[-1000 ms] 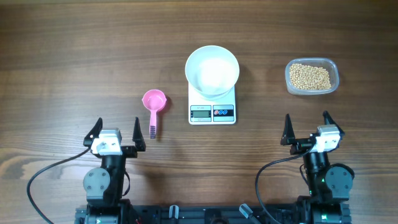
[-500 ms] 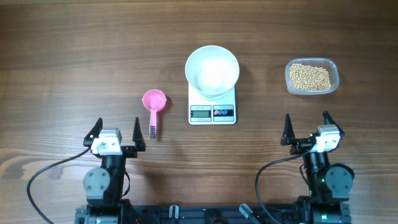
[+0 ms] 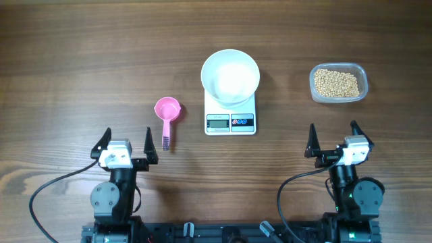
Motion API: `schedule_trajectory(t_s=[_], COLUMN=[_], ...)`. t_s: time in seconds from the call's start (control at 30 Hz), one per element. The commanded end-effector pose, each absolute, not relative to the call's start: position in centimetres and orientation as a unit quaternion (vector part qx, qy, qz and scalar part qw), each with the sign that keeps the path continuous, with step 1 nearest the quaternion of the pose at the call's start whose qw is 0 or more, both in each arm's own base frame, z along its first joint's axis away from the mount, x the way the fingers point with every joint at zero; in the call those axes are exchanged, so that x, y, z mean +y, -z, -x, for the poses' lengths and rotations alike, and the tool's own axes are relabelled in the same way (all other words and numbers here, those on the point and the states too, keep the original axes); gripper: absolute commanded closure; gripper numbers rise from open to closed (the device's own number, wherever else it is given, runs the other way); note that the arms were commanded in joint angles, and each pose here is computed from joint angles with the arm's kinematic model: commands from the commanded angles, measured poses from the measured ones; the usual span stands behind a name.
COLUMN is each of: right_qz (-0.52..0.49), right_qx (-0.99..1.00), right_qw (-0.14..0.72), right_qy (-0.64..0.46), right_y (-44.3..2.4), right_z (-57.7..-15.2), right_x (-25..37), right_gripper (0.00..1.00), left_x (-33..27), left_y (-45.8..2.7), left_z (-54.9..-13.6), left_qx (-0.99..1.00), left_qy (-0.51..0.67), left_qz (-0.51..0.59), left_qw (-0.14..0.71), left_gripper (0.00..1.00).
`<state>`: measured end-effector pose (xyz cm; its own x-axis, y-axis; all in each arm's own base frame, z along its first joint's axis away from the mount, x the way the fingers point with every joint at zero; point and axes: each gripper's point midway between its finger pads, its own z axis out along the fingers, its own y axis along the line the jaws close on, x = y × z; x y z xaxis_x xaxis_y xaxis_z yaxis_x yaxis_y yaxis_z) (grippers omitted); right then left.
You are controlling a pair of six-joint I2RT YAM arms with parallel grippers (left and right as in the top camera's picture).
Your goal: Scoop item into bowl and weigh 150g on scale
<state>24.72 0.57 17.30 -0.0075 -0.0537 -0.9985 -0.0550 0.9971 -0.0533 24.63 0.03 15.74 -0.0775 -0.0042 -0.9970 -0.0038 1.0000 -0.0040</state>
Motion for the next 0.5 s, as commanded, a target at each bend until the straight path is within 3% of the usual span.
schedule_trajectory(t_s=[0.0,0.47], right_qz=[0.033,0.033], right_qx=[0.708,0.708], right_qw=[0.705,0.705], right_qy=[0.003,0.003], right_y=[-17.37,-17.37], right_z=[-24.72,-24.72], right_x=[0.41,0.41], right_gripper=[0.00,0.00], left_x=[0.27,0.27], left_y=[-15.60,-15.60], left_z=[-24.63,-24.63], left_qx=[0.734,0.734], left_qy=[-0.007,-0.007], left_qz=[0.003,0.002], left_qw=[0.679,0.679], left_gripper=[0.00,0.00])
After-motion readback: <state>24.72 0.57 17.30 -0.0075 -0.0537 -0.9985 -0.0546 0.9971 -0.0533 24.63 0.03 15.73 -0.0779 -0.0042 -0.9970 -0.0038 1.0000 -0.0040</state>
